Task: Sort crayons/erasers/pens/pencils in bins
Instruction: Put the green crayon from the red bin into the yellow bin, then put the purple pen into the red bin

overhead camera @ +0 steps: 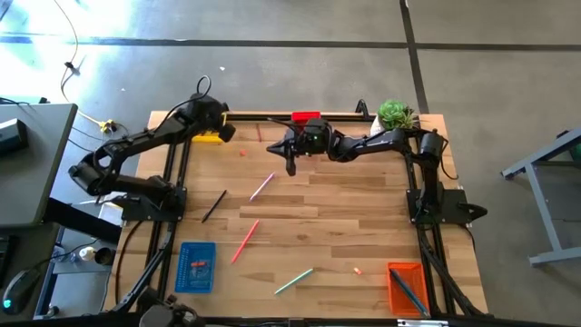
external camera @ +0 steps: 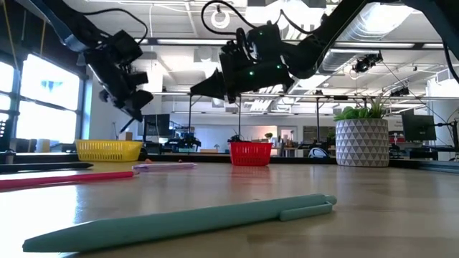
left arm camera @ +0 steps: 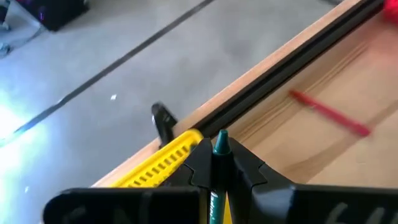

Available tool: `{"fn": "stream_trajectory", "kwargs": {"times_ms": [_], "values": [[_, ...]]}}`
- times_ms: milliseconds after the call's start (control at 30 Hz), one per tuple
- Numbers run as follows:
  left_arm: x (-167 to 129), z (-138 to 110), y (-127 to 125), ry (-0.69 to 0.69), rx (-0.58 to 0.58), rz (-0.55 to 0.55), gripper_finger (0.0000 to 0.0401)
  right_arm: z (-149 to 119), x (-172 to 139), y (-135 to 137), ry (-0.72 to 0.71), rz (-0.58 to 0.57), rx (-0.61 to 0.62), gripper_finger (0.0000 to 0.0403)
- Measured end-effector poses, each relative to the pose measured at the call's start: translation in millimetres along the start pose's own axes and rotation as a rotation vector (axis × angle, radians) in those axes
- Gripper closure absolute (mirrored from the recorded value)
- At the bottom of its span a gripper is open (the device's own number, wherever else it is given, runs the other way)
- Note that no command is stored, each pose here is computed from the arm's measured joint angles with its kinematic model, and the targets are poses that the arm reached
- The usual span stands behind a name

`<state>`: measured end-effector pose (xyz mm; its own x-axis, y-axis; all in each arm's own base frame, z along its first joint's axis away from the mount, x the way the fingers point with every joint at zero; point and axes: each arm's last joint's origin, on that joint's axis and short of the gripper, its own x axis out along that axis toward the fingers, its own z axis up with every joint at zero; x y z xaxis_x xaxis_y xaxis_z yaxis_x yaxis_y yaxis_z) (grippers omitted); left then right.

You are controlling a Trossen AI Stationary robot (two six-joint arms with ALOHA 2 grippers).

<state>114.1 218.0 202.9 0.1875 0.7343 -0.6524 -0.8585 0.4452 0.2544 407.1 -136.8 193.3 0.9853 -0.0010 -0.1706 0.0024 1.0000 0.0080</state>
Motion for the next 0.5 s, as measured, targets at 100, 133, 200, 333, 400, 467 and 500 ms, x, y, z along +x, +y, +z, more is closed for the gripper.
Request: {"fn": "stream_trajectory", "kwargs": {"times_ms": [100, 133, 200, 333, 400, 467, 500], "values": [[11.7, -4.8, 1.3, 0.044, -0.013, 0.018, 0.0395, 0.1, 0.2, 0.6, 0.000, 0.001, 0.000, 0.0400], [15.8, -6.4, 1.9, 0.059, -0.021, 0.033, 0.0392, 0.2, 0.2, 0.9, -0.001, 0.002, -0.001, 0.0401], [23.1, -9.4, 2.2, 0.085, -0.022, 0.059, 0.0383, 0.3, 0.7, 2.3, -0.001, 0.005, 0.005, 0.0402], [32.6, -11.5, 1.2, 0.096, -0.023, 0.093, 0.0357, 0.4, 2.1, 6.9, 0.000, 0.016, 0.004, 0.0402], [34.2, -11.7, 0.7, 0.095, -0.022, 0.093, 0.0345, 0.5, 3.3, 10.7, 0.000, 0.025, -0.002, 0.0402], [34.5, -11.5, 0.8, 0.094, -0.022, 0.094, 0.0334, 0.7, 4.2, 13.6, 0.000, 0.032, -0.004, 0.0402], [34.5, -11.5, 0.8, 0.094, -0.020, 0.094, 0.0328, 0.8, 4.5, 14.9, 0.000, 0.035, -0.005, 0.0402]]}}
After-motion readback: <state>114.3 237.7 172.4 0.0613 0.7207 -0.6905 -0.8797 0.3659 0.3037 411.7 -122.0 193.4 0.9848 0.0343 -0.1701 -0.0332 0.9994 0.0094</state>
